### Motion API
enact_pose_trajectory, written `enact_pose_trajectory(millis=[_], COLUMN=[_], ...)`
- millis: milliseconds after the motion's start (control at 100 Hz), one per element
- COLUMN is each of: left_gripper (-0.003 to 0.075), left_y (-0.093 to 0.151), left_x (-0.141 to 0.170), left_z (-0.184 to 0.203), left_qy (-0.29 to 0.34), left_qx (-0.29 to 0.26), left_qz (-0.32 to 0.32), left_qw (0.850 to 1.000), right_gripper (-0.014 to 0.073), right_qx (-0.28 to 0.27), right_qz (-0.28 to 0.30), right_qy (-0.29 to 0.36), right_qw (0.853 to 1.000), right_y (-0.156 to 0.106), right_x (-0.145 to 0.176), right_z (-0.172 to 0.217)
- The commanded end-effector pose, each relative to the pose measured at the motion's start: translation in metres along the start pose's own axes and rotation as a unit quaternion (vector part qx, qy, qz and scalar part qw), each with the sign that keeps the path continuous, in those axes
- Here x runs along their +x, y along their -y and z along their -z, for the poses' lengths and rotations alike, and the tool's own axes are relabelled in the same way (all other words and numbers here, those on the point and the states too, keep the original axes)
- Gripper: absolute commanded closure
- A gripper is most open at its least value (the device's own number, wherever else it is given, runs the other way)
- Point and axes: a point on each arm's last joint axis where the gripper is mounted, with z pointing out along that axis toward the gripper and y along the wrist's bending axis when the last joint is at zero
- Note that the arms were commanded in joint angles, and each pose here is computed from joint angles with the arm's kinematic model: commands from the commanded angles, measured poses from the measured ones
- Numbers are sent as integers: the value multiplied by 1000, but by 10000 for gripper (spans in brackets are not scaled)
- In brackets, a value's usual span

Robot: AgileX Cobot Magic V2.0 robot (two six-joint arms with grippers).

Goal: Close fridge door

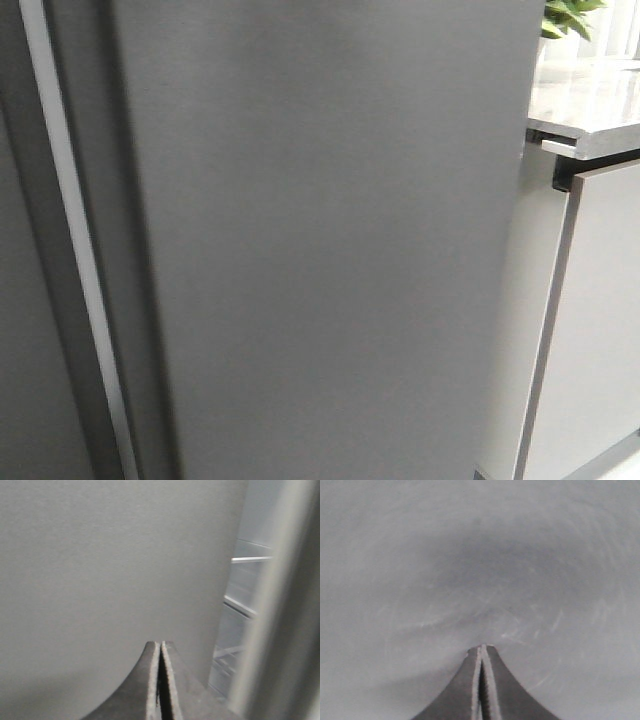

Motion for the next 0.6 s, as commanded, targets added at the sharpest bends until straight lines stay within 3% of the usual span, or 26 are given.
enact_pose_trajectory(millis=[0,280,590], left_gripper=[740,740,740], left_y=[0,0,0], left_x=[5,5,5], left_z=[0,0,0], left_qy=[32,32,32], left_qx=[6,6,6], left_qz=[4,4,4], left_qw=[999,999,999], right_gripper=[666,666,666], right_qx=[-5,-8,19], right_qz=[26,43,40], right_qy=[128,141,74], right_qw=[991,989,996], right_y=[-2,-4,15], right_x=[-34,-43,-45], right_z=[-9,-48,-37])
